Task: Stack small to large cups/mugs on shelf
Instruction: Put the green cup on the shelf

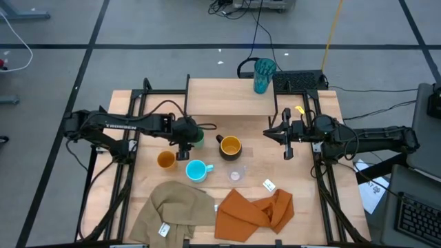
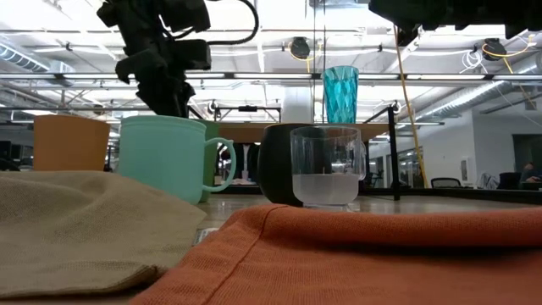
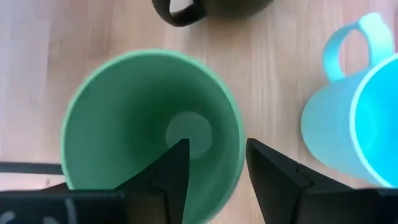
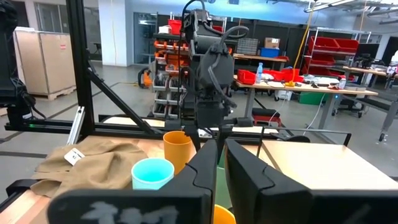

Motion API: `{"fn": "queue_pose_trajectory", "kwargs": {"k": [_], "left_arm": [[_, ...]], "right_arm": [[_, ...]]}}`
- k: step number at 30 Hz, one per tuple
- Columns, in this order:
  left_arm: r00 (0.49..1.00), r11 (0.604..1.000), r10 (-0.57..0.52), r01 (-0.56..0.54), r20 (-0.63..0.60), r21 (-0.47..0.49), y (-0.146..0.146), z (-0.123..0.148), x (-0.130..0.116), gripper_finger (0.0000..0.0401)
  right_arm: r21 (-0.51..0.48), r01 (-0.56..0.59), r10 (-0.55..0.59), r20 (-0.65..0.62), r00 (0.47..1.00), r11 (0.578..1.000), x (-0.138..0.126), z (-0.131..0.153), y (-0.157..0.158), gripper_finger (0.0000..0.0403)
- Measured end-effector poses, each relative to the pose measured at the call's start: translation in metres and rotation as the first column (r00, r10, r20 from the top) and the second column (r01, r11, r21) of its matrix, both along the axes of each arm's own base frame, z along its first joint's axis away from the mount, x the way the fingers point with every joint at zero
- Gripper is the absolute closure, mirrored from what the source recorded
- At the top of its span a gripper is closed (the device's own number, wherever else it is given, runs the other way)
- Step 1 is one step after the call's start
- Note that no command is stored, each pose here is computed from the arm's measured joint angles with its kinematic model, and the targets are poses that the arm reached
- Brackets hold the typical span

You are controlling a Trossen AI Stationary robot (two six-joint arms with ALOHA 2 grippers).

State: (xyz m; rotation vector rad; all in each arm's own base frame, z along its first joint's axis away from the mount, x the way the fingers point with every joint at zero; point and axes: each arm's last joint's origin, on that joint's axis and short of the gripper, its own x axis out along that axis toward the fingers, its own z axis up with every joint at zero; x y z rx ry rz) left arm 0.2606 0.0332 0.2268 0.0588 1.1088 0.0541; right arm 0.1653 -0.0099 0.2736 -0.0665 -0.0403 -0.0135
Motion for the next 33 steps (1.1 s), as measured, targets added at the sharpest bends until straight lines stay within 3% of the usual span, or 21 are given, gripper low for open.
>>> {"fn": "queue_pose_trajectory", "kwargs": {"k": [16,20,28,33], "left_arm": [[1.0,1.0,-0.01,0.01,-0.003,-0.018,-0.0006,-0.0005,-0.0002,0.0247],[1.0,1.0,-0.01,0.01,-0.003,-0.018,-0.0006,-0.0005,-0.0002,0.028],[0.998,0.998,-0.068,0.068,-0.002,-0.015,-0.0013,-0.0004,-0.0001,0.0388],[0.997,0.996,-0.08,0.081,0.004,-0.032,-0.0019,-0.0002,0.0001,0.0389]], "right_arm": [[0.0,0.0,0.0,0.0,1.0,1.0,0.0,0.0,0.0,0.0383],[0.0,0.0,0.0,0.0,1.0,1.0,0.0,0.0,0.0,0.0383],[-0.001,0.0,0.0,0.017,1.0,1.0,-0.0001,0.0016,0.0,0.0383],[-0.001,0.0,0.0,0.016,1.0,1.0,-0.0001,0.0016,0.0,0.0383]]}}
